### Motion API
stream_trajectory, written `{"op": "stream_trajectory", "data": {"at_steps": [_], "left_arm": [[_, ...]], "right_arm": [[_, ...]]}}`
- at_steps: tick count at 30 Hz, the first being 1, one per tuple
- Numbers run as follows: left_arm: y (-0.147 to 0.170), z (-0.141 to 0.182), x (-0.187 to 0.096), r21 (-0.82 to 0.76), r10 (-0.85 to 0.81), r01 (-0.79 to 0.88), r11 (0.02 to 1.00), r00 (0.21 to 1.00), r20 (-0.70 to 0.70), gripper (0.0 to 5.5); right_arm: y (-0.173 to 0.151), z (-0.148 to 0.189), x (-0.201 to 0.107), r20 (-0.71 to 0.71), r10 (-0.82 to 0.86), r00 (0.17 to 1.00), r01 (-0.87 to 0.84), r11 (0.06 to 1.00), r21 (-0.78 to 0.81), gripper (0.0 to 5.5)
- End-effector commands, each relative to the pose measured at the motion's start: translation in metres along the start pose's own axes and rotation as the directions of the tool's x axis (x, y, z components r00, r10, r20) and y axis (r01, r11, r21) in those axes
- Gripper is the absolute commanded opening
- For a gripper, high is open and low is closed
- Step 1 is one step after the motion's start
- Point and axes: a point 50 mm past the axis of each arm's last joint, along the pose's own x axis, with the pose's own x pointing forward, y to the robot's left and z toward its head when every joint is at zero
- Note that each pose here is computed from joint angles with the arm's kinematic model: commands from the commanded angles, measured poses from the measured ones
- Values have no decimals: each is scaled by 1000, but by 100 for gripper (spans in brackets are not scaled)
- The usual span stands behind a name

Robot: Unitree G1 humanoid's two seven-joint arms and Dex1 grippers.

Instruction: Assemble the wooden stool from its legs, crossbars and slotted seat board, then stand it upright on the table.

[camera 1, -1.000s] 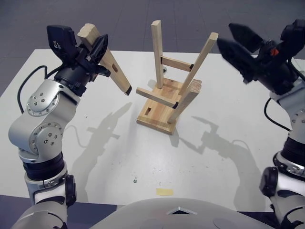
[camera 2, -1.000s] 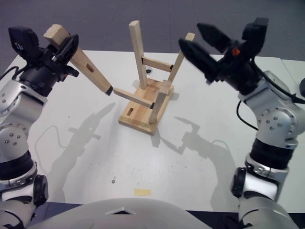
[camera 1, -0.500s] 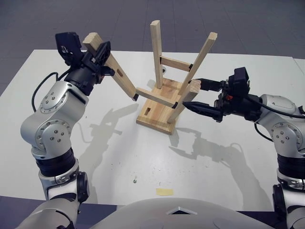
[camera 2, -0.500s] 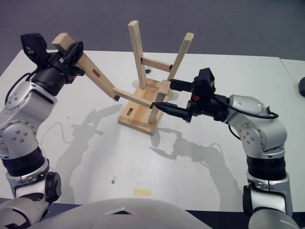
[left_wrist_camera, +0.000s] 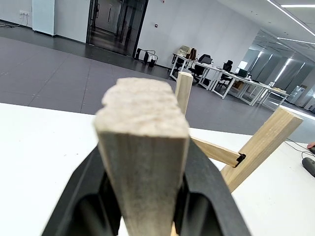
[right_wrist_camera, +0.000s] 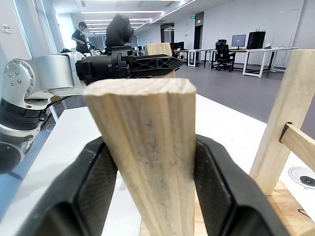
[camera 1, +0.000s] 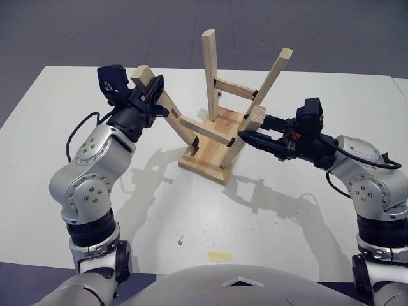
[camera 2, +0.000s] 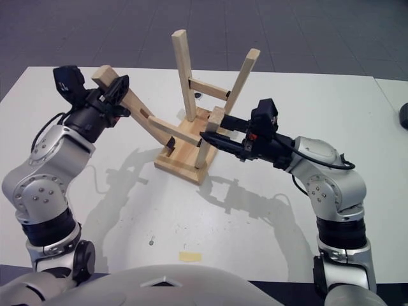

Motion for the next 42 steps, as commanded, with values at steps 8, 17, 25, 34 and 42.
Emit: {"op": "stream_trajectory", "data": {"at_steps": [8,17,25,34,42], "left_arm": [[1,-4,-12,-11,-32,31,999,998,-55,102],[6,-20,-9,33,-40,45,998,988,-149,102],[0,-17,-8,-75,-94,86,993,989,-111,102],[1,-21,-6,-7,-85,85,996,984,-159,102],[20,-17,-11,177,0,32,984,984,-180,102]], "right_arm": [[1,-6,2,8,-15,1000,15,1000,4,217],[3,-8,3,4,-15,1000,15,1000,-1,216],[4,-12,3,5,-20,1000,20,1000,3,215],[4,-14,2,23,-21,1000,21,1000,23,215],[3,-16,1,7,-26,1000,26,1000,11,215]]}}
